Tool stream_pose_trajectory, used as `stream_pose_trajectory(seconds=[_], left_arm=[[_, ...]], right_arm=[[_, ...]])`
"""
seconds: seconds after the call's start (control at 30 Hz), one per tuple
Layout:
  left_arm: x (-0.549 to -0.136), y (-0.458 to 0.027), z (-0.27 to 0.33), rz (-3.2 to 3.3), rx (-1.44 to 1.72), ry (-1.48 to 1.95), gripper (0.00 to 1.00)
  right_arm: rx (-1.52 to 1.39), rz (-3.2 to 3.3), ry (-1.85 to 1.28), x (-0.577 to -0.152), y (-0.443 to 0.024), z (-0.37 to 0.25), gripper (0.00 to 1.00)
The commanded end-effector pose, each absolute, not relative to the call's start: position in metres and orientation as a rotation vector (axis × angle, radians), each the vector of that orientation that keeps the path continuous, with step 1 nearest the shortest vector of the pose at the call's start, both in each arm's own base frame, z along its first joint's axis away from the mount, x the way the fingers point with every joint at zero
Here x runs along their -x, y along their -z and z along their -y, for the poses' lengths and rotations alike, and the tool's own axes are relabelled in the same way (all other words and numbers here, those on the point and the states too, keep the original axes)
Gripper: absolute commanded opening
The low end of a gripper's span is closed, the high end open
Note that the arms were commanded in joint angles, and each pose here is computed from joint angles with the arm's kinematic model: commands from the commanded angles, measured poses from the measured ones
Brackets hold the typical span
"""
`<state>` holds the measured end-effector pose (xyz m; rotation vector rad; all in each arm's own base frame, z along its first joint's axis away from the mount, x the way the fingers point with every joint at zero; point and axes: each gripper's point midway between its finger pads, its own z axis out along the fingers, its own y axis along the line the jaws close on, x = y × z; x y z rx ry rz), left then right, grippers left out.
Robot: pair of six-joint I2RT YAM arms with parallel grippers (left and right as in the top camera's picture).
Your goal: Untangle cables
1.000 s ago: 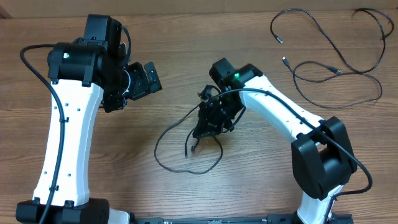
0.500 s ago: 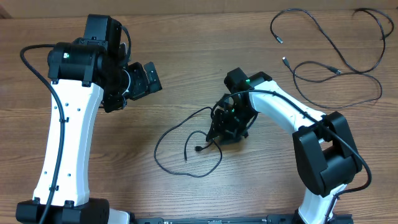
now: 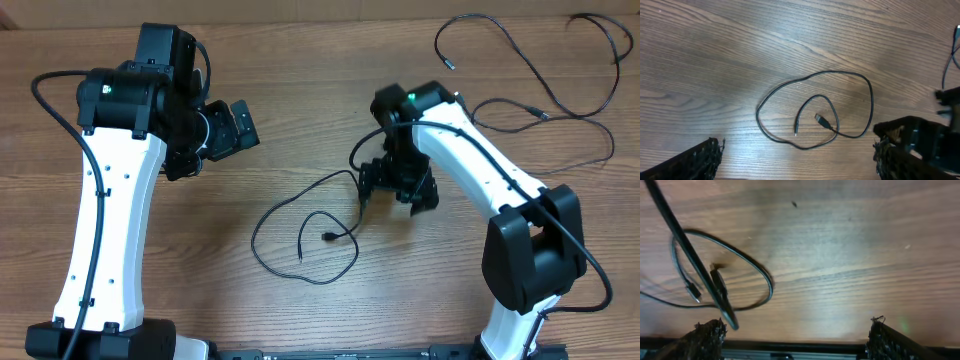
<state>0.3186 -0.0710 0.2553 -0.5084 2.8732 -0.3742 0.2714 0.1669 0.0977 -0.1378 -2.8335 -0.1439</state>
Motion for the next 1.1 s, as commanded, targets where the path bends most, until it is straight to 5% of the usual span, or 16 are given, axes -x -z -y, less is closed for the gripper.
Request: stream_pose_trajectory(seconds=[0.0,0.33,0.63,1.07], left_arm=[[-0.32,-0.251,0.069,-2.894,0.508,0.347,0.99],[-0.315,-0.216,0.076,-3.054,0.38,0.353,0.95],[-0.288,-0.173,0.073,-3.236,0.295,0.313,0.9],[-0.213,-0.253,0.065,-3.0,0.274,0.342,0.94]], right_arm=[[0.067,2.859,0.093,-0.27,-0.102,-0.168,0.93],[-0.195,2.865,0.178,-0.255,-0.101,-0.209,0.96],[-0.116,2.943,0.239,-0.281,-0.098,-0.21,1.0],[0.05,2.954,0.256,-0.303,-0.098,-0.177,1.0]])
